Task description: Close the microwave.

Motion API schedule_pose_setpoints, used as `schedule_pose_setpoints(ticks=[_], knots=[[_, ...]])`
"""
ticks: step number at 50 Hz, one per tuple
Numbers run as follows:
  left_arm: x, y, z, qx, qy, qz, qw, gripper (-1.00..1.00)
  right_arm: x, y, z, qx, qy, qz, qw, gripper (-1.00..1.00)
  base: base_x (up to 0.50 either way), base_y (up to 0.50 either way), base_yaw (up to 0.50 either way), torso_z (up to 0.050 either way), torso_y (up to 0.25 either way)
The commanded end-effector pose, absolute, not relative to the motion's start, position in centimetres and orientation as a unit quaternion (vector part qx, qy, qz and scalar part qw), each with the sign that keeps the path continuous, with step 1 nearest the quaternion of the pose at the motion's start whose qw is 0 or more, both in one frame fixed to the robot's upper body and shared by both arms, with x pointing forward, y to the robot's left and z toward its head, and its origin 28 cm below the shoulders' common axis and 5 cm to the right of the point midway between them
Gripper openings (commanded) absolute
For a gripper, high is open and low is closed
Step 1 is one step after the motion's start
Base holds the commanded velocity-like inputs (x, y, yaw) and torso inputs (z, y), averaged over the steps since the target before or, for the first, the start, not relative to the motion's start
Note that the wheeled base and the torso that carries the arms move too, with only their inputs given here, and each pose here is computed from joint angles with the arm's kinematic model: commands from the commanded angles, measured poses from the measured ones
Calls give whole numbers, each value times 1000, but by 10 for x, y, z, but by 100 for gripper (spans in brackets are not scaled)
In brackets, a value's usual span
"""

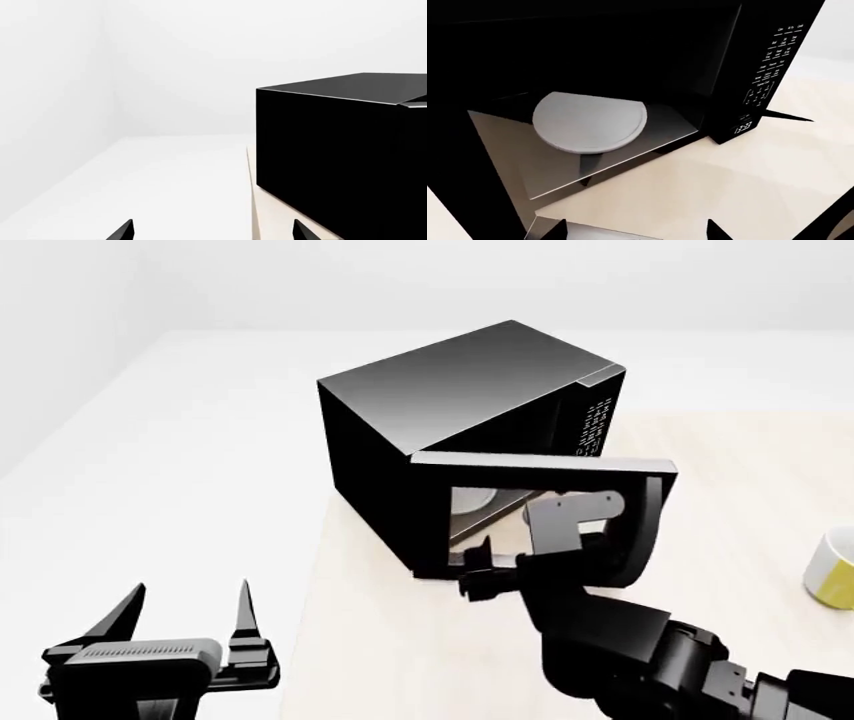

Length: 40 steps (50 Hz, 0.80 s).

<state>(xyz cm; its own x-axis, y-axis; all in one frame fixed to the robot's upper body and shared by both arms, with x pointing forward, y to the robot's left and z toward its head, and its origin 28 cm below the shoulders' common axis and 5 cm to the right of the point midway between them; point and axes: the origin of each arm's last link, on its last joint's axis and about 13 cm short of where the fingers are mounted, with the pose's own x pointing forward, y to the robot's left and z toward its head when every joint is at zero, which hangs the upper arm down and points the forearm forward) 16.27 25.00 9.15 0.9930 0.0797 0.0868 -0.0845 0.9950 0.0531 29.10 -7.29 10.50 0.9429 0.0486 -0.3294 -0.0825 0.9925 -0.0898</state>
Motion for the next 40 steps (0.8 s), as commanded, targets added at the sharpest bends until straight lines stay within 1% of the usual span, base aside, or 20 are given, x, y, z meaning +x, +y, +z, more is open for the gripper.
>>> schedule_pose_setpoints(ticks=[1, 29, 40], knots=[[164, 250, 92, 29, -42, 41, 998, 100, 303, -78, 107, -52, 174, 32, 983, 100, 0, 0, 0, 0, 0], [163, 250, 91, 27, -41, 39, 998, 100, 328, -91, 108, -90, 179, 26, 979, 100, 0, 0, 0, 0, 0], [163, 250, 91, 27, -41, 40, 998, 100, 333, -93, 108, -103, 176, 32, 979, 100, 0, 0, 0, 0, 0]])
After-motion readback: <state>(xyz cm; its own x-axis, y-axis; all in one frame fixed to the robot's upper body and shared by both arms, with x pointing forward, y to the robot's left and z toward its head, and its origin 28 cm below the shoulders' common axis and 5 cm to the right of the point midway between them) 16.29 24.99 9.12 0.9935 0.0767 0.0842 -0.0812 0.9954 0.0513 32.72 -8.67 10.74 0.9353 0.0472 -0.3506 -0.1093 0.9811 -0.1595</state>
